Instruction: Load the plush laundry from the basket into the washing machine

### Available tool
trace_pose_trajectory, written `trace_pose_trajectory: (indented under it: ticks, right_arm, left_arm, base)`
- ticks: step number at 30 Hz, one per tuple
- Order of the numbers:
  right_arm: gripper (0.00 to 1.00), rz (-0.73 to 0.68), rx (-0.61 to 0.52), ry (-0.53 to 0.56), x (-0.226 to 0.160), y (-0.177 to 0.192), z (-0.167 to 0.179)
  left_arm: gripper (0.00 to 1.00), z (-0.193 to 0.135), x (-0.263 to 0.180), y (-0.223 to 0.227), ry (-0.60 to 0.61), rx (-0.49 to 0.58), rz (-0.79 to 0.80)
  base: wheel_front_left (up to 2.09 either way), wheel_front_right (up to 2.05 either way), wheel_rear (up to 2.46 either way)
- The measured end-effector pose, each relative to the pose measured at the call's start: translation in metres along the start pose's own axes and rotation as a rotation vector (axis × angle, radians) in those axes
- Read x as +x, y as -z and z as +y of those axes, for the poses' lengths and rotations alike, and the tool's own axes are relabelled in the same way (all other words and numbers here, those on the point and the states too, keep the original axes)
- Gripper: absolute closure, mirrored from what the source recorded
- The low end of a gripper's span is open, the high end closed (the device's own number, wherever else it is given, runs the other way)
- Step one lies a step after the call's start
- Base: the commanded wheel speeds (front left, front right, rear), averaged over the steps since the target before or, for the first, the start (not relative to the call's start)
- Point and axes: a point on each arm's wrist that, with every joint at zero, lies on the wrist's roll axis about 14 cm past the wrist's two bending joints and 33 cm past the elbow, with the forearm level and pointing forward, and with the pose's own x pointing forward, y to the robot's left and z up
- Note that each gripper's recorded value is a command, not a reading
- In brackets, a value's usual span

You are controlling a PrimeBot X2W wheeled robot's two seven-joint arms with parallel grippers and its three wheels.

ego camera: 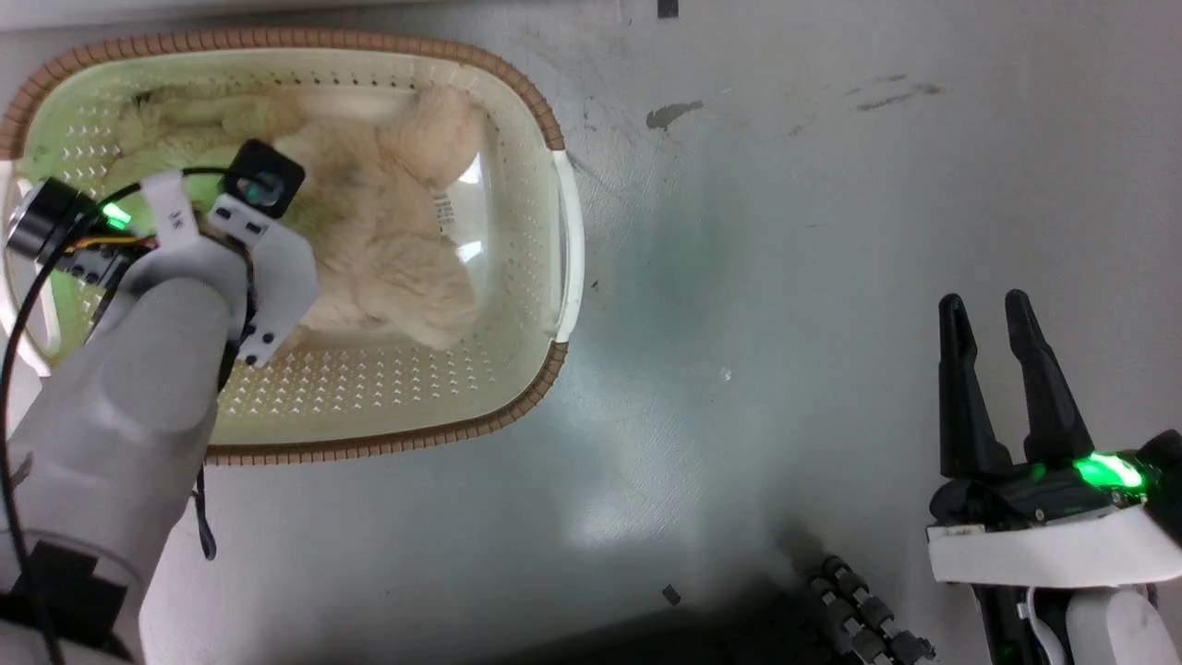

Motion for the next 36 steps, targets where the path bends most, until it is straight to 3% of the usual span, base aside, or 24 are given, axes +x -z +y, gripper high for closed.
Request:
trace_pose_trajectory:
  ticks: [7,15,36]
  right_arm:
    - [0.00,0.000,0.035,-0.018,0.010,0.007,0.006]
    - [0.00,-0.028,0.052,-0.046,0.009,-0.004,0.016]
    - [0.00,-0.134,0.023,-0.174,-0.032,-0.054,0.059]
  left_arm:
    - [1.00,0.002,0.003,0.004,0.007,0.039,0.059]
    - [1.00,0.007,-0.027,-0.004,-0.008,0.040,0.058]
    - [1.00,0.005,-0.183,-0.061,-0.101,-0.136,-0.233]
  base:
    - [0.00,0.00,0.00]
    - [0.00,0.00,0.00]
    - [0.00,0.00,0.00]
